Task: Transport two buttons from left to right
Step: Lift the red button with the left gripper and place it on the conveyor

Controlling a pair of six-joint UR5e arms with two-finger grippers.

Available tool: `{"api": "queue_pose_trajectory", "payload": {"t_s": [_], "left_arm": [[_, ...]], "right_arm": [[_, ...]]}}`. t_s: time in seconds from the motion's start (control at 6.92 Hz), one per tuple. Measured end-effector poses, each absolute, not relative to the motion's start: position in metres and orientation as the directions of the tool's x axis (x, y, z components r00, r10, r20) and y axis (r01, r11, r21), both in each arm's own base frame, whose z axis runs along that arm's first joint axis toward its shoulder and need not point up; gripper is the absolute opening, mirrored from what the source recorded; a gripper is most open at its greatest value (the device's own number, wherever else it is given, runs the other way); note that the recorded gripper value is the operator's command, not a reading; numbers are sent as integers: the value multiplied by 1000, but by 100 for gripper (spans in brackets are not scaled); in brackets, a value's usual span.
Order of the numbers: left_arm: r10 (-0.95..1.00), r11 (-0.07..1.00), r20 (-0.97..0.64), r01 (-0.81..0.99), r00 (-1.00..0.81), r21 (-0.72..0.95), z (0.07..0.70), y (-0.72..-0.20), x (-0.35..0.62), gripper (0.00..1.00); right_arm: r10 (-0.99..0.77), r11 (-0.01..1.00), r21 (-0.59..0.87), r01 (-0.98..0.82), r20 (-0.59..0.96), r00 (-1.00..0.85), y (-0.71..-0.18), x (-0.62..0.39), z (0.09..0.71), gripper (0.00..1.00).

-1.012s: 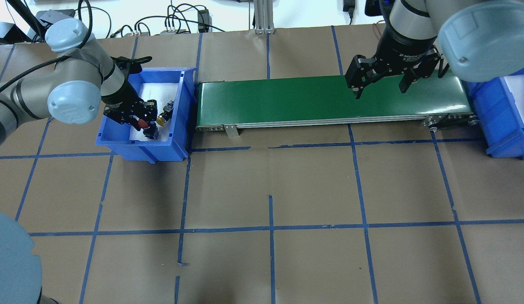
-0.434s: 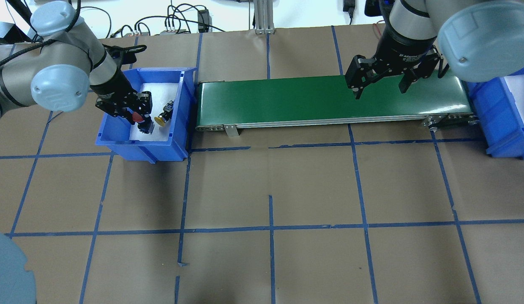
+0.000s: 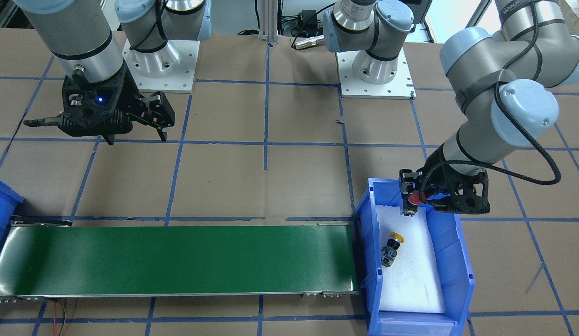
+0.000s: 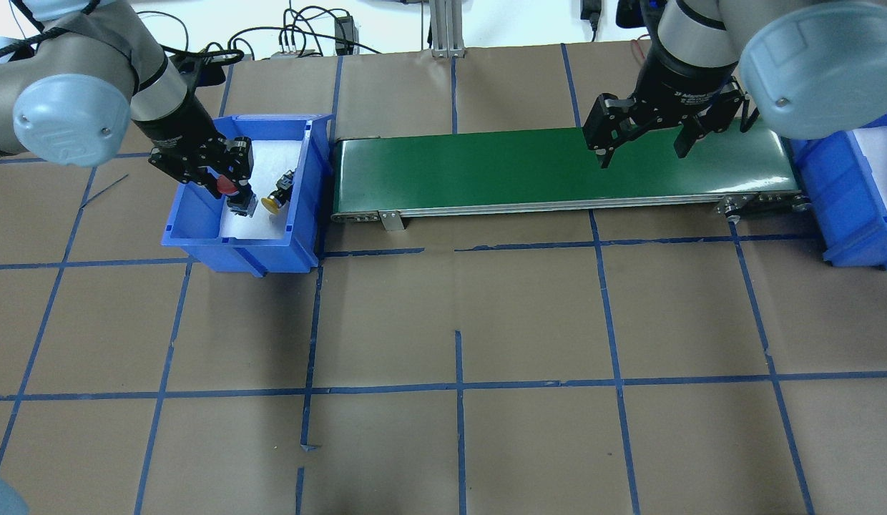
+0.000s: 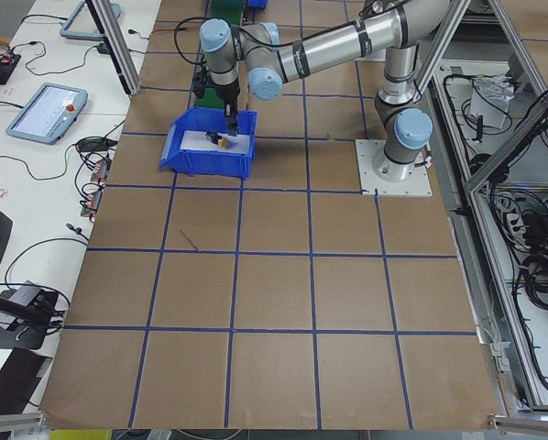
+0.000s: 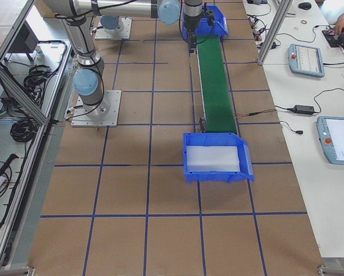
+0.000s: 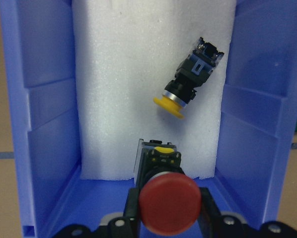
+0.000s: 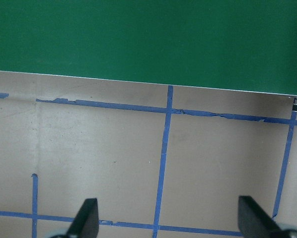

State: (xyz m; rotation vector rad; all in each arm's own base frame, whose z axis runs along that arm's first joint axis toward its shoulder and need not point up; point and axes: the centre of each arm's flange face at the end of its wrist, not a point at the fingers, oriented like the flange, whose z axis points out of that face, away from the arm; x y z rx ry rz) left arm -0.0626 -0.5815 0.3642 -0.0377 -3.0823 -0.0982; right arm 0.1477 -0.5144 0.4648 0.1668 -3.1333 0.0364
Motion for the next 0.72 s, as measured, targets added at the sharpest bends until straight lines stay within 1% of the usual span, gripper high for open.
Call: {"api": "queue_pose_trajectory", "payload": {"t_s": [0.14,0.29,0.58,0.72], "left_arm": [[26,999,57,28,-998,44,383,-576,-95,23],[8,1000,77,11,-997,29,396,-572,-121,20],[-92,995,161,-85,-983,51,397,-566,-158,18],[-111,993,175,-103,-978,54,391,-565,-177,19]], "right_arm": [[-106,994,-22,-106,5,-994,-514,148,465,100],[-105,994,-22,-105,5,-995,-514,147,465,100],[-104,994,-25,-104,5,-995,-514,146,466,100],[-103,994,-25,-103,5,-995,-514,146,467,100]]}}
